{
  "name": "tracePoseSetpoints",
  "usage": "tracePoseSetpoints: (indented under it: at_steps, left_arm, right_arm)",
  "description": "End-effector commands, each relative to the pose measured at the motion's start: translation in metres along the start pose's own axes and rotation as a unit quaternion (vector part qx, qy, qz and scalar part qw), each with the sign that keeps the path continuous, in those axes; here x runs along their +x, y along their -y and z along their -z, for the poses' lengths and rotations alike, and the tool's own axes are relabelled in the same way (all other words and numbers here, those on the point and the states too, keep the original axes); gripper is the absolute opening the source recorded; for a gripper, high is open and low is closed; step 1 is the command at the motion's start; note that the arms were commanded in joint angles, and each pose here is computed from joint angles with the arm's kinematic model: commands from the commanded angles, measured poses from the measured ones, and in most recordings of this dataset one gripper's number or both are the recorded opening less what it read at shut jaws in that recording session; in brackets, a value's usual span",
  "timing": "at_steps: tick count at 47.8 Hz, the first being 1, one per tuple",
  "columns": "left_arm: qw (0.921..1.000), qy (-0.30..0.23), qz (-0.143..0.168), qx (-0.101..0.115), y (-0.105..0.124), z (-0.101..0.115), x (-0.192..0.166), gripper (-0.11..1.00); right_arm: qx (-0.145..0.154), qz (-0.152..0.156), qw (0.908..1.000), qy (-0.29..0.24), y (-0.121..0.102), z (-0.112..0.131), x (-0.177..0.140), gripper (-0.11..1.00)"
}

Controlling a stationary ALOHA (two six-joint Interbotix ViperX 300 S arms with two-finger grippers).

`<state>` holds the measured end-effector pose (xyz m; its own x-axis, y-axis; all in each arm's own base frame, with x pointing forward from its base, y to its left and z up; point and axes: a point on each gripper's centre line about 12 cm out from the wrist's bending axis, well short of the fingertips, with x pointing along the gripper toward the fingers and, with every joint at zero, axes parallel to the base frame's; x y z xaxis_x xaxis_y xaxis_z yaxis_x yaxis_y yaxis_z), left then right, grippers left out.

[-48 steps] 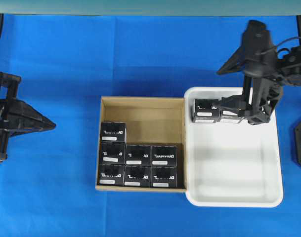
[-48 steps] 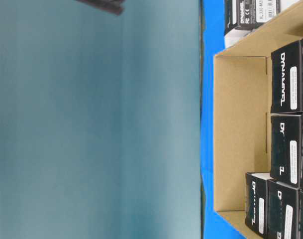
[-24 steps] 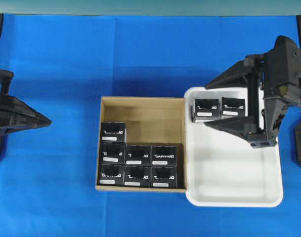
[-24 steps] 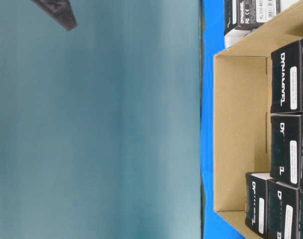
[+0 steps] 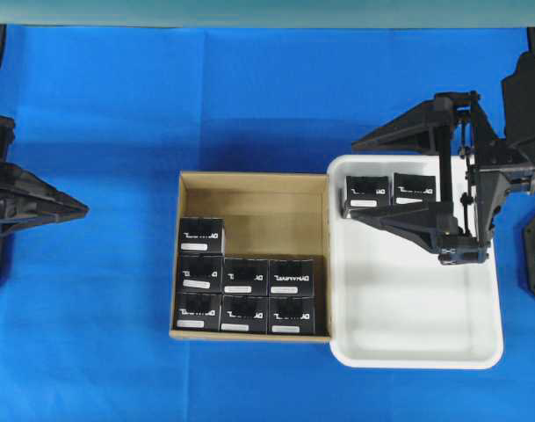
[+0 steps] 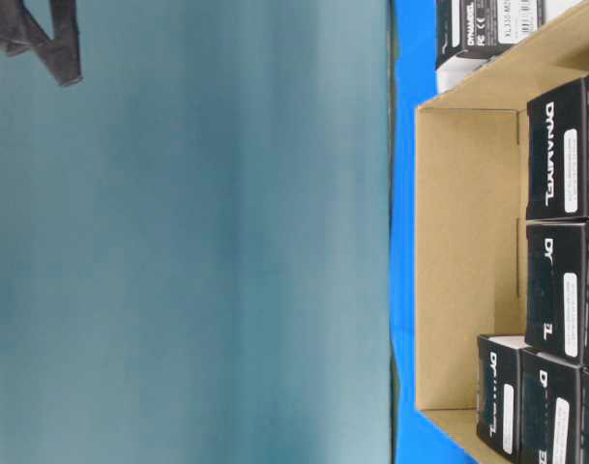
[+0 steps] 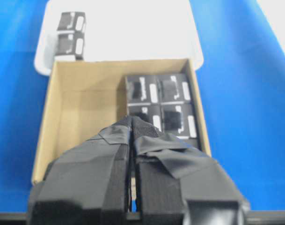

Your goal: Pick the box from inside the cardboard box.

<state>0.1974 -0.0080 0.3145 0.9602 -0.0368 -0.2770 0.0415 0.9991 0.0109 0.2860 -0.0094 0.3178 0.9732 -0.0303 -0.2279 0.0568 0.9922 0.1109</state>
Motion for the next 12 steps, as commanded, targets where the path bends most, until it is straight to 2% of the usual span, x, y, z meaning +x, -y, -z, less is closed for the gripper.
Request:
tracePoseSetpoints:
  at_steps: [1, 12]
  left_arm:
    - [0.9998, 0.018, 0.000, 0.001, -0.0002, -0.0126, -0.0020, -0.01]
    - [0.9996, 0.029, -0.001, 0.001, -0.0003, -0.0154, -0.0058, -0.01]
  right_arm:
    - [0.002, -0.003, 1.0000, 0.009, -0.0017, -0.0043, -0.0001, 0.98]
    - [-0.001, -0.012, 0.9999, -0.012, -0.0070, 0.0038, -0.0020, 0.98]
